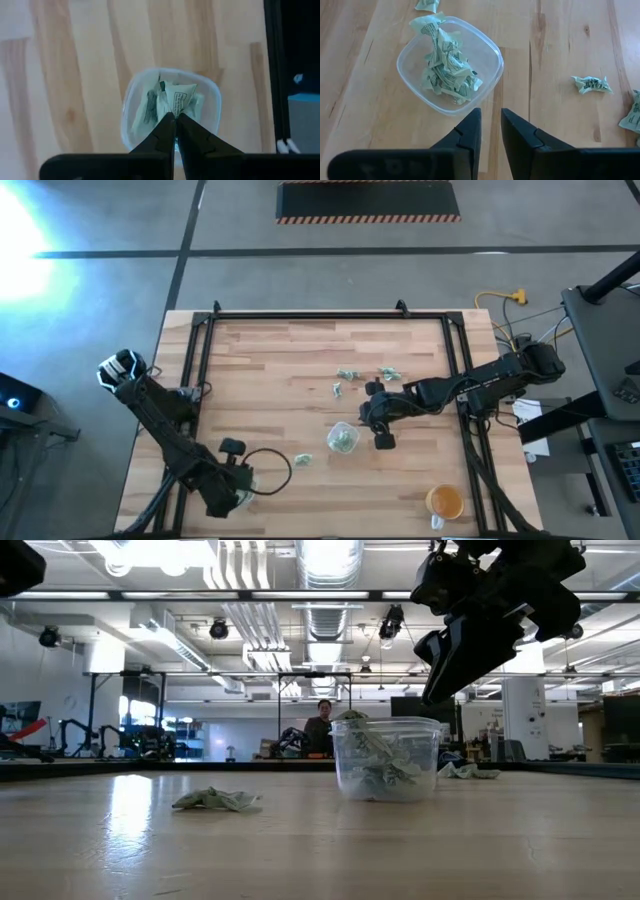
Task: Pick and place items into bin
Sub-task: Put the sugar packet into the bottom transparent bin, then put the light green packet into the top transparent bin
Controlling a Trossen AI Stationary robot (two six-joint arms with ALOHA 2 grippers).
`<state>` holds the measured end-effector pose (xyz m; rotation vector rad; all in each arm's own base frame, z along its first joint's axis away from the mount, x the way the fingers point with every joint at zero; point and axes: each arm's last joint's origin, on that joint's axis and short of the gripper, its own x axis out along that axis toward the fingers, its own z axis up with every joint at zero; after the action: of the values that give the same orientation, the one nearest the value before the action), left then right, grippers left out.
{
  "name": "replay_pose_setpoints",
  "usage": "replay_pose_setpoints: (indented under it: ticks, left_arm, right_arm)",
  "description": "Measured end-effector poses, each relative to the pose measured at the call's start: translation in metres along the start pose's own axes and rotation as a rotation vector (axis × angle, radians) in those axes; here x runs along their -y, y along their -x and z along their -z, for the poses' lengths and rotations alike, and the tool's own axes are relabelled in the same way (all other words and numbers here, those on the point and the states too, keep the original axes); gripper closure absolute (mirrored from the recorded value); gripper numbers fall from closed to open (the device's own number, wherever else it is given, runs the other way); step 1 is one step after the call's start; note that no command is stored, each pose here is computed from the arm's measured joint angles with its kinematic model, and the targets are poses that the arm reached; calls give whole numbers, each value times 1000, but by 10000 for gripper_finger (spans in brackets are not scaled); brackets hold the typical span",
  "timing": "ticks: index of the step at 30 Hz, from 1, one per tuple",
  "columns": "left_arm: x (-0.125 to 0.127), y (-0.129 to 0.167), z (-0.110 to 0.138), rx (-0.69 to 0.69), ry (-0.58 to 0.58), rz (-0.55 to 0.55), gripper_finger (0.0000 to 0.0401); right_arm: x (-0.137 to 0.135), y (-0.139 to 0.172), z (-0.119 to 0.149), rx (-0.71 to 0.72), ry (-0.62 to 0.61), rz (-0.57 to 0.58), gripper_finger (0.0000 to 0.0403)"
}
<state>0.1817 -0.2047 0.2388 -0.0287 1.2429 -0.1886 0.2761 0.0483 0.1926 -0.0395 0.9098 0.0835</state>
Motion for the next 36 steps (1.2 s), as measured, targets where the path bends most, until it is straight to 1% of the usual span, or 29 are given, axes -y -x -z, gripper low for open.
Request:
replay_pose_setpoints:
  ticks: [4, 9, 11, 14, 22, 25, 28, 30, 32, 36]
  left_arm:
    - [1, -5, 0, 9, 6, 31, 401]
    - [-2, -8, 5, -22, 69, 7, 401]
    - [-4, -11, 7, -31, 75, -1, 398]
    - [-6, -14, 10, -42, 74, -12, 380]
    - [-6, -14, 10, -42, 73, -11, 310]
    - [-7, -9, 8, -53, 74, -23, 299]
    - [-10, 1, 6, -63, 76, -39, 297]
    - [-14, 8, 5, -61, 59, -59, 297]
    - [-18, 15, 2, -22, 20, -93, 296]
    - [-28, 24, -4, 115, -124, -237, 296]
  right_arm:
    - [0, 0, 0, 0, 0, 0, 342]
    - [0, 0, 0, 0, 0, 0, 340]
    - [0, 0, 0, 0, 0, 0, 339]
    - [0, -1, 1, -5, 0, 0, 337]
    - [0, -1, 3, -10, -3, 1, 342]
    - [0, -1, 3, -11, 1, 2, 342]
    - [0, 0, 2, -7, 4, 3, 343]
    - [0, 0, 2, -5, 14, 9, 344]
    - [1, 0, 2, -6, 21, 36, 344]
    - [4, 1, 4, -19, 26, 112, 344]
